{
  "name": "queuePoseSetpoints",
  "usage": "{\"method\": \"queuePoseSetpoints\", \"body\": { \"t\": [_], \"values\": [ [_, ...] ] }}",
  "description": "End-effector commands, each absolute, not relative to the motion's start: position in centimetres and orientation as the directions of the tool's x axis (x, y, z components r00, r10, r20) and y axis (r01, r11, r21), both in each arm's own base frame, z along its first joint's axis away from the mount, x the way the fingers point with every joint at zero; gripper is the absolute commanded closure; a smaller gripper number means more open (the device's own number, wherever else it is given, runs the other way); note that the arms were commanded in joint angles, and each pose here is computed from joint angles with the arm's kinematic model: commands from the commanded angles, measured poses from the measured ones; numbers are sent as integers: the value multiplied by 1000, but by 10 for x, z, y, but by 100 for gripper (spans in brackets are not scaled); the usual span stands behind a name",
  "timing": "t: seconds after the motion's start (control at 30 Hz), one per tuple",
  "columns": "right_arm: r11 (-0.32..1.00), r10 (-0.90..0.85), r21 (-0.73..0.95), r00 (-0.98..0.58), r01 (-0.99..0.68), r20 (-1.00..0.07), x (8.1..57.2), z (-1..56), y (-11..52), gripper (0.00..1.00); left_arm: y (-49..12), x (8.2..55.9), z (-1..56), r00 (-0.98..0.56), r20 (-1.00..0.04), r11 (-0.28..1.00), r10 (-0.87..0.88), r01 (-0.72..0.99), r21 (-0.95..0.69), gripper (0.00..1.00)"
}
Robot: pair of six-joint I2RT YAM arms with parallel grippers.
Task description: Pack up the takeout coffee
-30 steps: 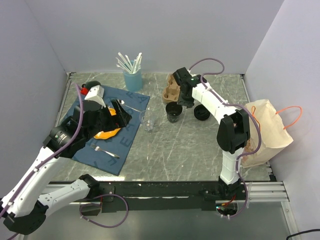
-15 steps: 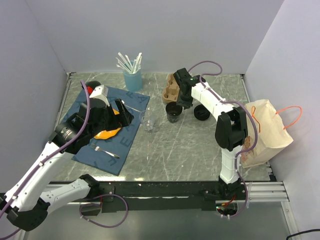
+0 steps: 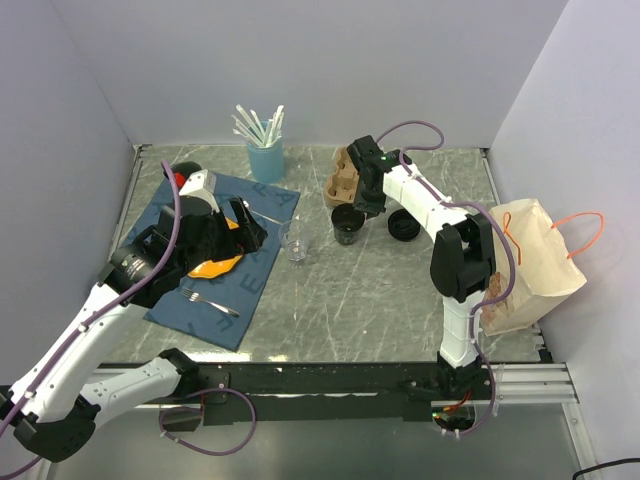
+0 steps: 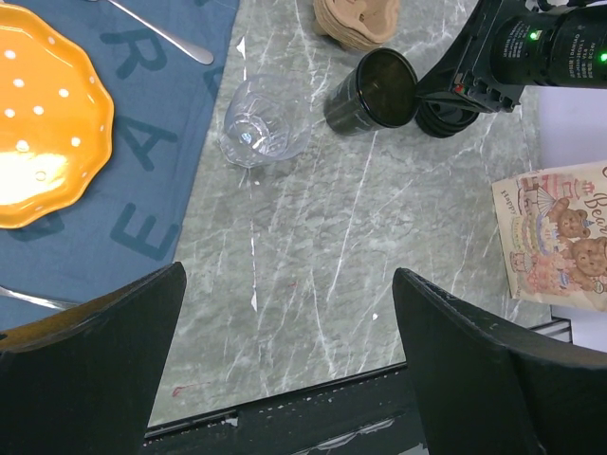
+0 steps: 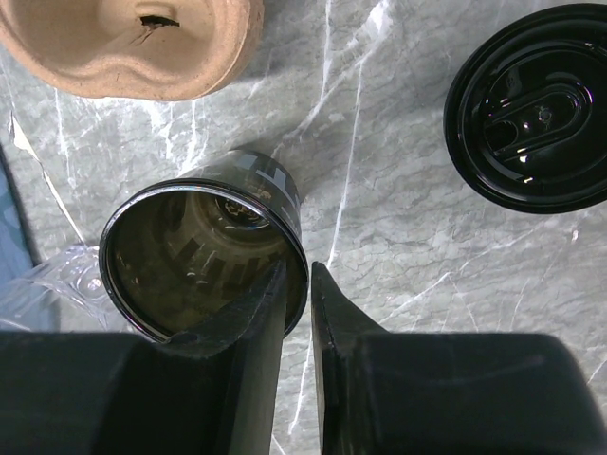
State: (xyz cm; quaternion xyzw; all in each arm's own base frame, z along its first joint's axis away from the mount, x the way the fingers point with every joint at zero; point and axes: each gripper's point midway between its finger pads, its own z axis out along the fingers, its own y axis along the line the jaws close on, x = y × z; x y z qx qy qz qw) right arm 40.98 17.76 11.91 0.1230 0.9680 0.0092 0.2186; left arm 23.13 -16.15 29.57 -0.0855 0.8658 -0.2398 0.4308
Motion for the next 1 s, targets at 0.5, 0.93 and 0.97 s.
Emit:
{"method": "queuePoseSetpoints", "body": {
  "t": [0.5, 0.93, 0.97],
  "values": [
    [964, 263, 84, -863, 252, -431, 419, 125, 174, 76, -159, 235, 308, -572, -733, 868, -368, 72, -492, 3],
    [964, 265, 99, -876, 246, -402, 417, 118, 179, 76, -158, 235, 305, -573, -741, 877, -350, 77, -475, 3],
    [964, 267, 98, -876, 248, -402, 417, 118, 179, 76, -157, 235, 306, -571, -743, 877, -349, 79, -473, 3]
  ]
}}
